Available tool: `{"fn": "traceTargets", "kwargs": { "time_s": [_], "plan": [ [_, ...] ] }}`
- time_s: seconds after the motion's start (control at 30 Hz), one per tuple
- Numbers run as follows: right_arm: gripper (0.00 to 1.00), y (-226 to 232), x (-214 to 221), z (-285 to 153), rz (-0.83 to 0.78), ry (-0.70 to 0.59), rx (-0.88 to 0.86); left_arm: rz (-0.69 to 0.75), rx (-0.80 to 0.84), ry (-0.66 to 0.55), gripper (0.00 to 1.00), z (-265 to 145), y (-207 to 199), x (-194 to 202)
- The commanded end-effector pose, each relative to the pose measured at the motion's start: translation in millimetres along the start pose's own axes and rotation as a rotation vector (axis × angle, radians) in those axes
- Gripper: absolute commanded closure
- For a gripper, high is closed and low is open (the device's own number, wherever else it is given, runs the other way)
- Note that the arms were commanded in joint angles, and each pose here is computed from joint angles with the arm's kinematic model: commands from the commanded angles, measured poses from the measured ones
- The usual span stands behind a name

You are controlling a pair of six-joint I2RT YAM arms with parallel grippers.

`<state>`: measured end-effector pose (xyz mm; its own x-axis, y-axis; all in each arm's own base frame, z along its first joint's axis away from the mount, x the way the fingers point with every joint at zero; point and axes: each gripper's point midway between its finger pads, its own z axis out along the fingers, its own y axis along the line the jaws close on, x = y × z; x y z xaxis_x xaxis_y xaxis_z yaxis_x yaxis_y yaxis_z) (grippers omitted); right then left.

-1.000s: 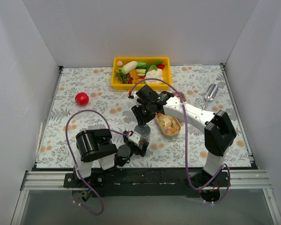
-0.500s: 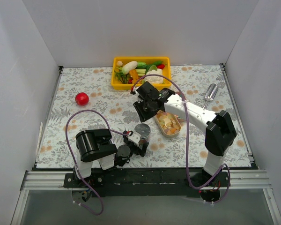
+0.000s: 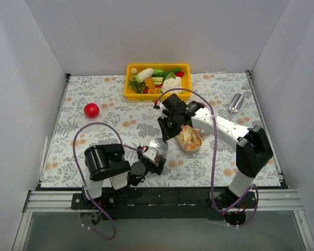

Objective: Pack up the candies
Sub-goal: Screw the bottle lid onto the packing bottle.

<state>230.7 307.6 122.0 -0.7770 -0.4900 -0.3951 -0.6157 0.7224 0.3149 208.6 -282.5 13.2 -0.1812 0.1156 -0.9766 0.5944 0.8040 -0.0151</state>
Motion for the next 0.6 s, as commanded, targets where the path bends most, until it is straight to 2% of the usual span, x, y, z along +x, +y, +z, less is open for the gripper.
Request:
{"fn": "traceTargets", "kwargs": {
  "time_s": [0.0, 0.2, 0.57],
  "plan": [
    [0.84, 12.1, 9.5, -6.4, 0.012, 0.005, -0.075, -0.062, 0.028, -0.112, 0.17, -12.1, 3.4, -18.3],
    [0.99, 12.2, 29.4, -5.1, 0.041, 0.044, -0.09, -0.051, 0.008, -0.087, 0.18, -8.5, 5.0, -13.3],
    [0.99, 35.2, 63.7, -16.1, 0.105, 0.06, -0.229, -0.052, 0.019, -0.079, 0.18, -2.6, -0.4, -10.9]
  ]
}}
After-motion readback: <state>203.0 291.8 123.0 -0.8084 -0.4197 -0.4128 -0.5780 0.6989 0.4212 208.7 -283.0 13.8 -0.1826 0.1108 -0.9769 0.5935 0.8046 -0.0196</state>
